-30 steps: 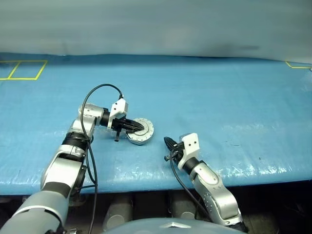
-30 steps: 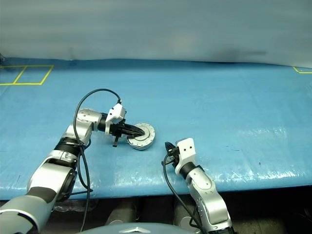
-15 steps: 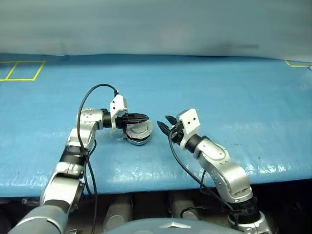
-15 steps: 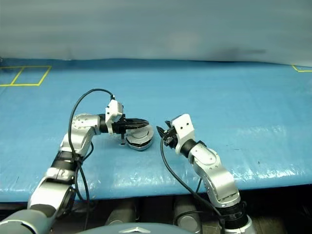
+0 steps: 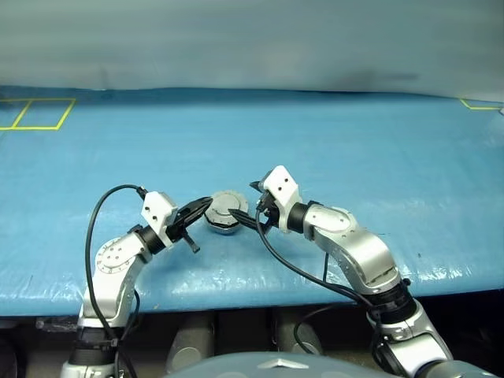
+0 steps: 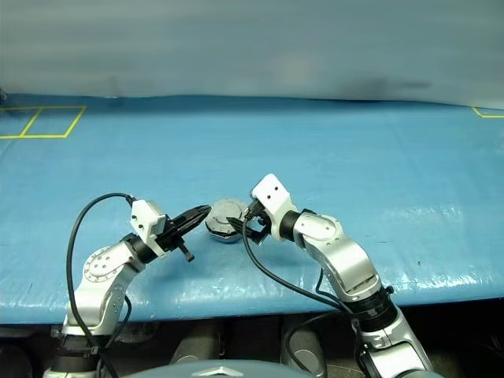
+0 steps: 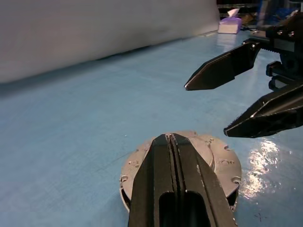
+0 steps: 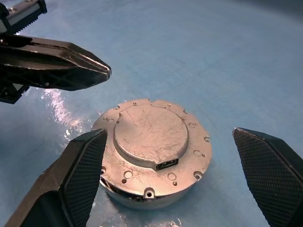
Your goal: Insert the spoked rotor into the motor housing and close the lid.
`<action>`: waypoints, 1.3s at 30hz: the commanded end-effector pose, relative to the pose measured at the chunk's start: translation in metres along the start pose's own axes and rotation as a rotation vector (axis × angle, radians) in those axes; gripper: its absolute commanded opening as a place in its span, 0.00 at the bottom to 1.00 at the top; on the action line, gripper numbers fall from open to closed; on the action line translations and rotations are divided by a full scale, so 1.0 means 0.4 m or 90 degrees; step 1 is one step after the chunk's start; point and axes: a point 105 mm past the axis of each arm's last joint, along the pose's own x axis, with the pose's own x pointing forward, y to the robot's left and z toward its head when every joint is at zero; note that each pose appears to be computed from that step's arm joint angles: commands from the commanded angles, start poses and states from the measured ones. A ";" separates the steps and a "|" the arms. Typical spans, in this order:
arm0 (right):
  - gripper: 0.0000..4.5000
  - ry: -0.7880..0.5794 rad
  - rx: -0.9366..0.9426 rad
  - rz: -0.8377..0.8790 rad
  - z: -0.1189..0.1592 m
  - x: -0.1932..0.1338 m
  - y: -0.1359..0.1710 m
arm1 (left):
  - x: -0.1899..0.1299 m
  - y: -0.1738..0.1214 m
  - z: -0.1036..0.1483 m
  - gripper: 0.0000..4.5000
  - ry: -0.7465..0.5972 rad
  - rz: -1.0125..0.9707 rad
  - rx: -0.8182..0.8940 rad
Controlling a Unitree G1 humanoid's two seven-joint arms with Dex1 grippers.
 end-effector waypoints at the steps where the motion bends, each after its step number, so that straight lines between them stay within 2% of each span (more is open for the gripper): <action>1: 1.00 -0.011 -0.023 0.025 0.020 0.020 0.007 | -0.026 0.001 0.032 0.00 -0.053 0.055 0.006; 10: 1.00 0.017 -0.046 0.044 0.003 0.073 -0.012 | -0.059 -0.050 -0.041 0.00 -0.036 0.079 -0.044; 17: 1.00 0.035 -0.065 0.064 -0.006 0.090 -0.015 | -0.059 -0.055 -0.042 0.00 -0.048 0.088 -0.071; 20: 0.86 0.035 -0.063 0.071 -0.009 0.094 -0.008 | -0.061 -0.054 -0.043 0.00 -0.046 0.091 -0.071; 22: 0.71 0.036 -0.065 0.075 -0.010 0.095 -0.004 | -0.063 -0.054 -0.045 0.00 -0.043 0.091 -0.071; 23: 0.67 0.036 -0.066 0.077 -0.009 0.096 -0.001 | -0.064 -0.054 -0.046 0.00 -0.042 0.092 -0.072; 33: 0.67 0.015 -0.069 0.054 0.043 0.105 0.006 | -0.067 -0.047 -0.045 0.00 -0.045 0.106 -0.079; 39: 0.67 0.012 -0.074 0.043 0.051 0.108 0.012 | -0.067 -0.048 -0.044 0.00 -0.047 0.107 -0.083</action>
